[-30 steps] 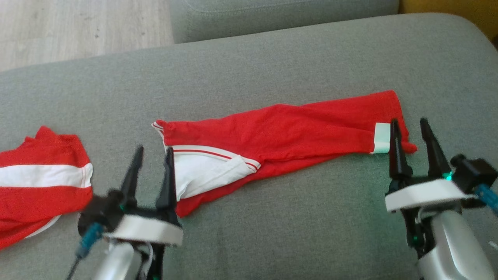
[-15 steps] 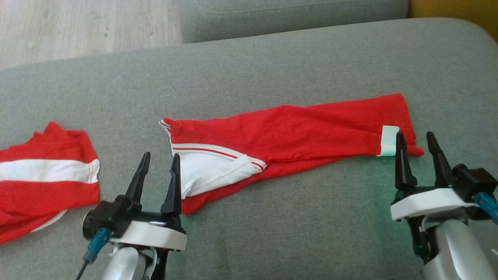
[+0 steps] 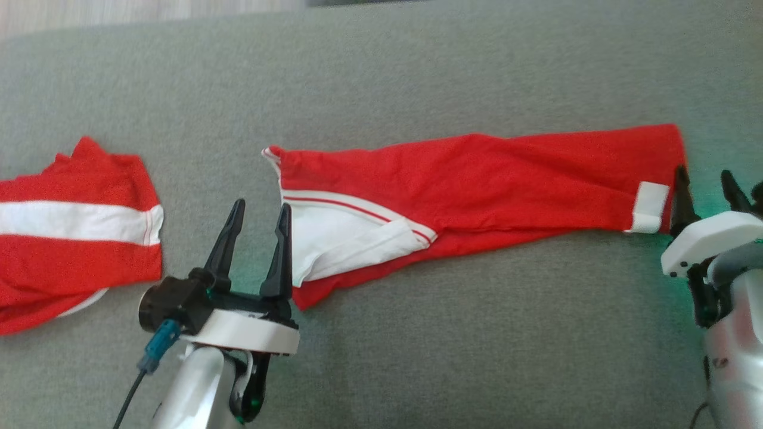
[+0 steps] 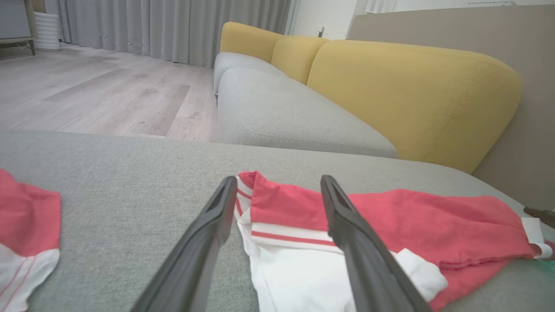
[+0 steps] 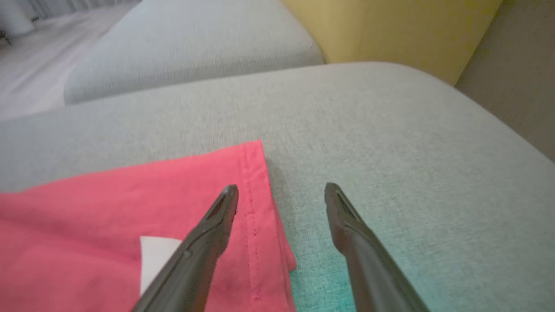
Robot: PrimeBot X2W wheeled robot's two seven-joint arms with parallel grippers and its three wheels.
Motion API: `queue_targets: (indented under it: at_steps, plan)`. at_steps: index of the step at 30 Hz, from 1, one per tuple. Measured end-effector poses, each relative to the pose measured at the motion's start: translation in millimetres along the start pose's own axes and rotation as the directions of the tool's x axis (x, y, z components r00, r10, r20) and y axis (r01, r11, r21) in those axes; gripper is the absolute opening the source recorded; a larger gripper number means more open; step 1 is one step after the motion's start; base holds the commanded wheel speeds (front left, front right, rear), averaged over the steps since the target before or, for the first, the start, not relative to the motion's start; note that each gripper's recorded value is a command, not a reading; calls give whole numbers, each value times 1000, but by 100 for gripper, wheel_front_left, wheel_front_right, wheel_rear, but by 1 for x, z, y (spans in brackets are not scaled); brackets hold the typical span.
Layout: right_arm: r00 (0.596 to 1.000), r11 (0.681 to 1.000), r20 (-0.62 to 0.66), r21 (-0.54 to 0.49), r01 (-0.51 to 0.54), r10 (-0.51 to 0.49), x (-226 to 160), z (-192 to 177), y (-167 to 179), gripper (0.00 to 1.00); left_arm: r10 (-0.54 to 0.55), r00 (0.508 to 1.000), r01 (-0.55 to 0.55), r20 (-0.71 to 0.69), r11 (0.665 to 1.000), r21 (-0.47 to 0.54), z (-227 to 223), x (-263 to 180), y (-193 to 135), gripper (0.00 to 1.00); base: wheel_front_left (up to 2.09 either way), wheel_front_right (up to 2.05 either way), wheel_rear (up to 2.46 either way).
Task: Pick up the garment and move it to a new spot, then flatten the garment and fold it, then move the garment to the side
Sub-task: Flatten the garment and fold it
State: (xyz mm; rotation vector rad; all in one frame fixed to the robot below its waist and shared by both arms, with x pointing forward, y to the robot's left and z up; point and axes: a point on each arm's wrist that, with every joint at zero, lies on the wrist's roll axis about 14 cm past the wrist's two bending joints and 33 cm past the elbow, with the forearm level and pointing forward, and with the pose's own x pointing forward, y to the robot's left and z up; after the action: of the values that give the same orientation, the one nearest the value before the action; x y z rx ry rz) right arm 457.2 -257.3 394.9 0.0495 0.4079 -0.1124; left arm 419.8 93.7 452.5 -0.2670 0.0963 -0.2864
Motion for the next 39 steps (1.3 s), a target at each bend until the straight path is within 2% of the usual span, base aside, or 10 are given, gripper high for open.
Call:
queue_targets:
  at_steps: [5, 13, 14, 15, 20, 23, 32, 39]
  plan:
    - [991, 999, -134, -29, -24, 19, 14, -27, 7, 100, 26, 999, -26, -25, 1000, -8, -10, 1, 9, 100, 0, 0, 0]
    - [974, 996, -217, 65, -52, 65, 31, -30, 21, 100, 32, 999, -33, -40, 999, -4, -15, 8, 14, 100, 0, 0, 0]
    - [973, 995, -220, 82, -51, 68, 30, -30, 20, 66, 30, 999, -30, -37, 1000, -3, -15, 9, 13, 100, 0, 0, 0]
    - [974, 994, -217, 100, -43, 64, 30, -29, 17, 0, 28, 999, -28, -34, 1000, -3, -13, 10, 13, 100, 0, 0, 0]
    - [977, 989, -211, 146, 4, 27, 23, -26, -4, 0, 11, 1000, -11, -20, 1000, -2, -8, 11, 8, 100, 0, 0, 0]
    - [979, 990, -205, 138, 44, -15, 17, -24, -25, 0, 20, 1000, -20, -4, 1000, 0, -2, 11, 11, 100, 0, 0, 0]
    - [971, 970, -76, 73, 231, -225, -8, 7, -115, 0, 0, 1000, 0, 24, 1000, 6, 9, 11, 3, 100, 0, 0, 0]
    - [977, 974, -15, 65, 215, -215, -13, 21, -106, 0, -9, 999, 9, 32, 1000, 9, 12, 3, -3, 100, 0, 0, 0]
